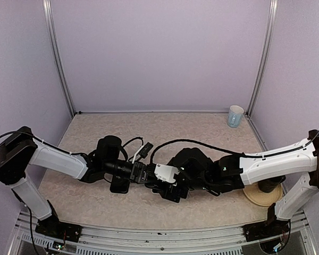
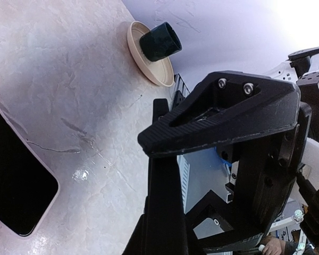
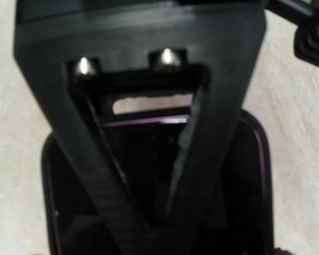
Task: Put the phone into the phone case
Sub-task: Pass from the left arm to the right
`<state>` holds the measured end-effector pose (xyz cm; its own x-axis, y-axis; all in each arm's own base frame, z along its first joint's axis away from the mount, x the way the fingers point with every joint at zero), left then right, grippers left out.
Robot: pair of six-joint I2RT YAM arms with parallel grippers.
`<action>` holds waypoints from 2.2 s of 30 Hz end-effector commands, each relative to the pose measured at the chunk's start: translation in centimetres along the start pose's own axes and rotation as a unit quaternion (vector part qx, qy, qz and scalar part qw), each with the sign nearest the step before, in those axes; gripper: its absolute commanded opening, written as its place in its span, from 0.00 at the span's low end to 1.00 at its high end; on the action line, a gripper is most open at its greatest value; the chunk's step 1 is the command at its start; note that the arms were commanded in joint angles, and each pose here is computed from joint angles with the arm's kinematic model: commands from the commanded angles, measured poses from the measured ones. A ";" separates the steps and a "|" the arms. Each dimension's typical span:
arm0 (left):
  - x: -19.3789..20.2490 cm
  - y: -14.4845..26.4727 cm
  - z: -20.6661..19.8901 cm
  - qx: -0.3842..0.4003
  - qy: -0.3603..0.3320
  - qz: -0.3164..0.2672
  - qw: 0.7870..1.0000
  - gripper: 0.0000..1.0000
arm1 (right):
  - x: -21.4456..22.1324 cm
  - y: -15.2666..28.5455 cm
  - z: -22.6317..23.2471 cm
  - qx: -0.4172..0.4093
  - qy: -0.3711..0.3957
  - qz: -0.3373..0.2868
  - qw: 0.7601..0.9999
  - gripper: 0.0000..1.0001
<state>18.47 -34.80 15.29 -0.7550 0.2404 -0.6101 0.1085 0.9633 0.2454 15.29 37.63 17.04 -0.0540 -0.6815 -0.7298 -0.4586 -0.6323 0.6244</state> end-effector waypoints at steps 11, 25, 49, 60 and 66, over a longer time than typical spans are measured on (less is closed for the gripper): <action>-0.9 -0.2 -0.7 0.024 -0.027 -0.018 0.999 0.00 | -1.5 -0.2 0.7 -0.003 -0.002 -0.019 1.000 0.72; -1.2 0.1 -1.0 0.028 -0.029 -0.023 0.999 0.00 | -1.4 -0.3 0.5 0.007 -0.003 -0.018 1.000 0.99; -1.0 0.0 -0.8 0.028 -0.026 -0.022 0.999 0.06 | -1.9 -0.4 0.2 0.017 -0.005 -0.023 1.000 0.62; -0.9 1.7 -0.2 0.006 -0.022 -0.038 0.999 0.54 | -1.4 0.3 -1.2 0.037 -0.045 -0.021 0.998 0.58; -0.8 3.2 0.6 -0.024 -0.015 -0.055 0.998 0.76 | -1.0 0.9 -2.6 0.049 -0.088 -0.022 0.995 0.58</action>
<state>19.37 -32.86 15.45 -0.7600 0.1750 -0.6259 0.0448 0.9749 0.2181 16.22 37.60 16.70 -0.1314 -0.6610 -0.7388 -0.5027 -0.5979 0.6243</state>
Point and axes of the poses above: each gripper's point midway between its finger pads, its own y axis back along the fingers, its own z axis along the line the jaws close on, x = y × z, the point moved 4 cm from there along y, back along the fingers, and after that the axes turned 8 degrees about -y, right-handed, at the moved point
